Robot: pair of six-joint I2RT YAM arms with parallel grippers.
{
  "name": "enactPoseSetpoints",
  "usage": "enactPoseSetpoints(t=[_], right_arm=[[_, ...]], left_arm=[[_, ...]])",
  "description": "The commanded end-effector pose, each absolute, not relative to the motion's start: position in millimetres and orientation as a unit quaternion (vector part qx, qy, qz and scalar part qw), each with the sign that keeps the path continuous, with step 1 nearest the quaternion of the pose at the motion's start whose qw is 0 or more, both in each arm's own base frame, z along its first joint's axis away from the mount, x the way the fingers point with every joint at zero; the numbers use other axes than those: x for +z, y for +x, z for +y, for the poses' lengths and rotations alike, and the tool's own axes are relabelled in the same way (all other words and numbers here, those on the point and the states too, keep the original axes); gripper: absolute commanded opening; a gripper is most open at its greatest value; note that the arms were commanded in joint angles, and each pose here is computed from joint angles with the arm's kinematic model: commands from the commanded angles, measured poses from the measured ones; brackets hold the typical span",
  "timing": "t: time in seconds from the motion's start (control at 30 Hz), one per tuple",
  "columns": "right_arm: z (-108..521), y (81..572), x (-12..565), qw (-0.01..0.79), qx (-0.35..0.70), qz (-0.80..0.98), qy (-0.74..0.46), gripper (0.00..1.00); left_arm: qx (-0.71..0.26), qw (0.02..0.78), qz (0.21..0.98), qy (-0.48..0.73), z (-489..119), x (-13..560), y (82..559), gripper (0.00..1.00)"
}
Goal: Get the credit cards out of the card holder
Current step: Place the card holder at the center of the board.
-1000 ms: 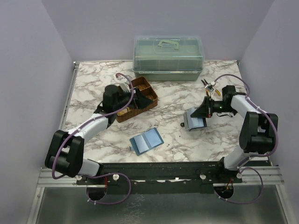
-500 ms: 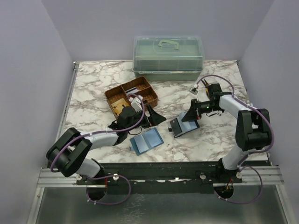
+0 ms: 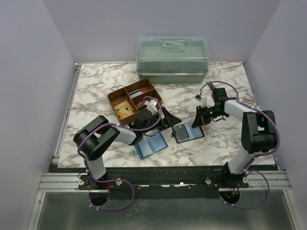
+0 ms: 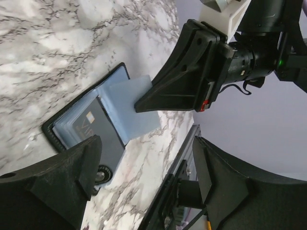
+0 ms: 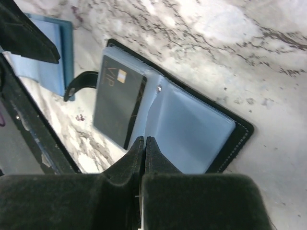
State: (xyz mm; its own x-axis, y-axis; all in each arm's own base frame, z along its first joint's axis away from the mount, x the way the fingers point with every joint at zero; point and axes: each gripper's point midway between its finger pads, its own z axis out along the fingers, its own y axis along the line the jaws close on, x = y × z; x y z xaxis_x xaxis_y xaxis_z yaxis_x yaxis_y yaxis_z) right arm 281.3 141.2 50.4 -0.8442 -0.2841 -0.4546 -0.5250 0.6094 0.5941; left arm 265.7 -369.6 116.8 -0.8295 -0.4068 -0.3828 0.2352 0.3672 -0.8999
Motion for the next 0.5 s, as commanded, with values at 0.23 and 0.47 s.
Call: enactPoseSetpoints(t=[0.23,0.47], right_arm=[[117,291,38,0.167,0.31,0.912,-0.211,0.14],[143,282,69,0.173,0.407,0.866,-0.232,0.26]], left_arm=[[-0.625,0.248,0.736,-0.081,-419,114,273,0.81],[-0.607,0.235,0.753,-0.094,-427,93,269,0.76]])
